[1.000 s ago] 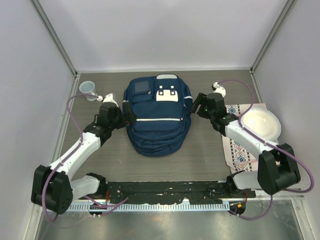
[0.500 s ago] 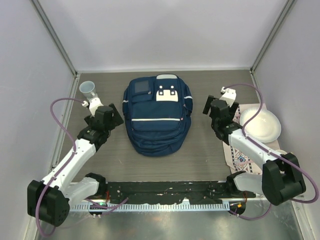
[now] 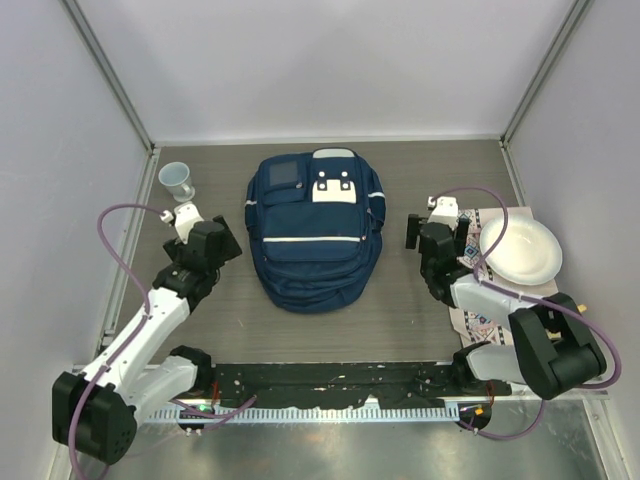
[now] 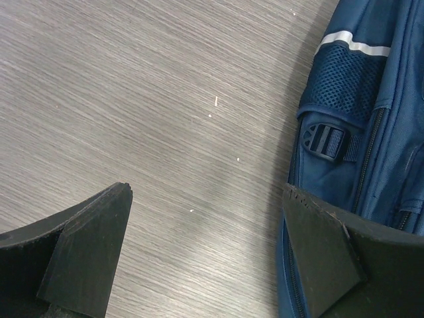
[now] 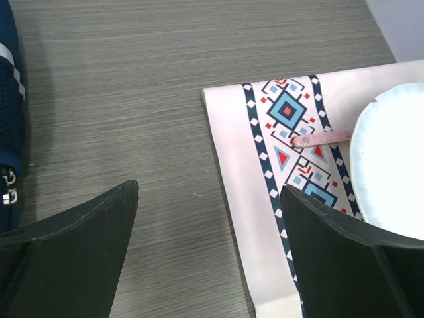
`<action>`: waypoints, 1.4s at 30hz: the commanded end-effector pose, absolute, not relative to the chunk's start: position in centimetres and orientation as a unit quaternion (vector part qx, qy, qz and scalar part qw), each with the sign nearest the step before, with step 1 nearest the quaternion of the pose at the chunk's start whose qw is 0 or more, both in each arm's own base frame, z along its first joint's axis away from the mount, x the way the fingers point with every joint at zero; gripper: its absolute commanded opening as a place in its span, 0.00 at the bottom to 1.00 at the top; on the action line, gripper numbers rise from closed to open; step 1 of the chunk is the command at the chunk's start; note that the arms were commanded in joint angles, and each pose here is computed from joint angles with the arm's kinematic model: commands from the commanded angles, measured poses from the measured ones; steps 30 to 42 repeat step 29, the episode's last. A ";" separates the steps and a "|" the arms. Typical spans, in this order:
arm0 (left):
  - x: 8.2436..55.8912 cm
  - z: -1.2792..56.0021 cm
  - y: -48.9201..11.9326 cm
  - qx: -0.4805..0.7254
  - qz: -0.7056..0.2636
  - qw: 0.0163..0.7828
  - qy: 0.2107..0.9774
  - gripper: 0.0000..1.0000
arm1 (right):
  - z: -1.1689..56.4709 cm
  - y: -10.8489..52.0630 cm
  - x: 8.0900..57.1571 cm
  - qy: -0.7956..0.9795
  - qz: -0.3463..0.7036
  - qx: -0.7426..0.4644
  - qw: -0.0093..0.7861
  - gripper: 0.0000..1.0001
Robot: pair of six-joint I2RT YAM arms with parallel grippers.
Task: Pack the student bag
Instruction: Reset both arms
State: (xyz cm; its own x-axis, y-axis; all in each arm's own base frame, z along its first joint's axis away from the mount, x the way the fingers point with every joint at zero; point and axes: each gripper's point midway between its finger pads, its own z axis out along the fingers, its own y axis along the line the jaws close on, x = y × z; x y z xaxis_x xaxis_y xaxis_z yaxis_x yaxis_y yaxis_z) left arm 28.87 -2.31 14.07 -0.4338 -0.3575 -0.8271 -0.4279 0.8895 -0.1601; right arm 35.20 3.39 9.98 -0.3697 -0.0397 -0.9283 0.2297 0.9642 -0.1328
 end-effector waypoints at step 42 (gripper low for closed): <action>30.4 16.1 -1.9 -0.245 0.016 0.551 0.798 1.00 | 8.8 -4.1 36.6 0.726 -0.100 0.152 0.663 0.94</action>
